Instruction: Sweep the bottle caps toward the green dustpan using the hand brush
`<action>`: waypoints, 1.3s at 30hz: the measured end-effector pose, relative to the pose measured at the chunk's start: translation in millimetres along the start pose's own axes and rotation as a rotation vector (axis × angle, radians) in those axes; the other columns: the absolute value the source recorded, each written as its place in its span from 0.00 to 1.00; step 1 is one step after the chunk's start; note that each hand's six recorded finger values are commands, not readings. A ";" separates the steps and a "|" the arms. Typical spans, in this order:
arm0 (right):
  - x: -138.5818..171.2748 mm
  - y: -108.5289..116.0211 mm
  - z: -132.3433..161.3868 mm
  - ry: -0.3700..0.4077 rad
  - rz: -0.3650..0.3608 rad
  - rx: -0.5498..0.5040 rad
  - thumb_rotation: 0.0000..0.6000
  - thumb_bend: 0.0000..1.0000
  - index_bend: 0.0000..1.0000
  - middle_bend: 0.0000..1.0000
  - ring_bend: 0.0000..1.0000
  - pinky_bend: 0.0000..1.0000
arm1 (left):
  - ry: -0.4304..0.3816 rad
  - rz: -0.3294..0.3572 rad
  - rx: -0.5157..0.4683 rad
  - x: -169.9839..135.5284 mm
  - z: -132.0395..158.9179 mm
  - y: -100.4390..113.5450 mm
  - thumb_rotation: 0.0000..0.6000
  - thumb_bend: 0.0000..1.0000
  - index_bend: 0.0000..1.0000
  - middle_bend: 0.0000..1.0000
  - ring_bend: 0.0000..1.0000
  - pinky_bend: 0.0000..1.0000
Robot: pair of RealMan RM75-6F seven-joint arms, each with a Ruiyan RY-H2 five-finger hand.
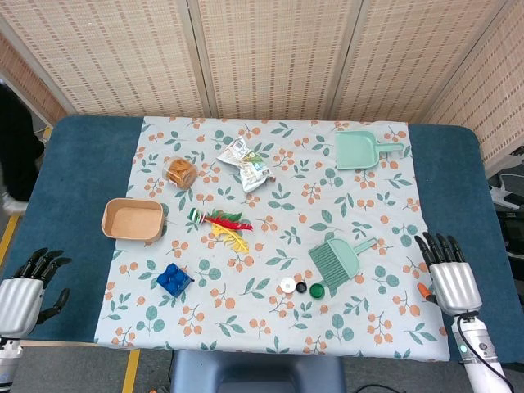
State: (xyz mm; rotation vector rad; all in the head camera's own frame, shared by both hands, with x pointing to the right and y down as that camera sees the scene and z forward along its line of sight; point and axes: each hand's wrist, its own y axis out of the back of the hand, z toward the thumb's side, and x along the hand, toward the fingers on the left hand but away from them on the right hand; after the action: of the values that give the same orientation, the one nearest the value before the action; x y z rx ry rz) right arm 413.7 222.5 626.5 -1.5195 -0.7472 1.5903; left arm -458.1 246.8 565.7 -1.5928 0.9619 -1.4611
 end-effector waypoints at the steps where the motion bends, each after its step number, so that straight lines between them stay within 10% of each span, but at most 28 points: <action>1: 0.2 0.0 -0.1 0.000 0.000 0.001 1.00 0.10 0.00 0.03 0.00 0.05 | -0.001 -0.001 0.000 0.1 0.1 -0.2 1.00 0.37 0.26 0.17 0.10 0.35; 14: 0.3 2.4 -2.0 -0.001 -0.009 -0.001 1.00 0.10 0.01 0.03 0.00 0.09 | -0.014 -0.008 -0.011 4.9 1.6 -3.5 1.00 0.37 0.26 0.18 0.11 0.35; 27: -39.4 12.0 14.4 0.132 0.018 -0.079 1.00 0.10 0.25 0.28 0.18 0.21 | 0.016 0.024 -0.034 -0.3 -6.6 7.2 1.00 0.37 0.27 0.20 0.11 0.36; 39: -106.4 4.8 22.0 0.208 0.142 -0.091 1.00 0.10 0.29 0.30 0.12 0.03 | 0.030 0.024 -0.032 -0.9 -9.0 7.7 1.00 0.37 0.27 0.21 0.12 0.36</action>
State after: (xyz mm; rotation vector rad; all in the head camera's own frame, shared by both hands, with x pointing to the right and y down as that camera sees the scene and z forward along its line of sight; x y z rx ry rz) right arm 387.3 131.5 680.0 -1.8069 -0.6129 1.4869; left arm -467.4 243.9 558.9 -1.5810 1.0225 -1.4637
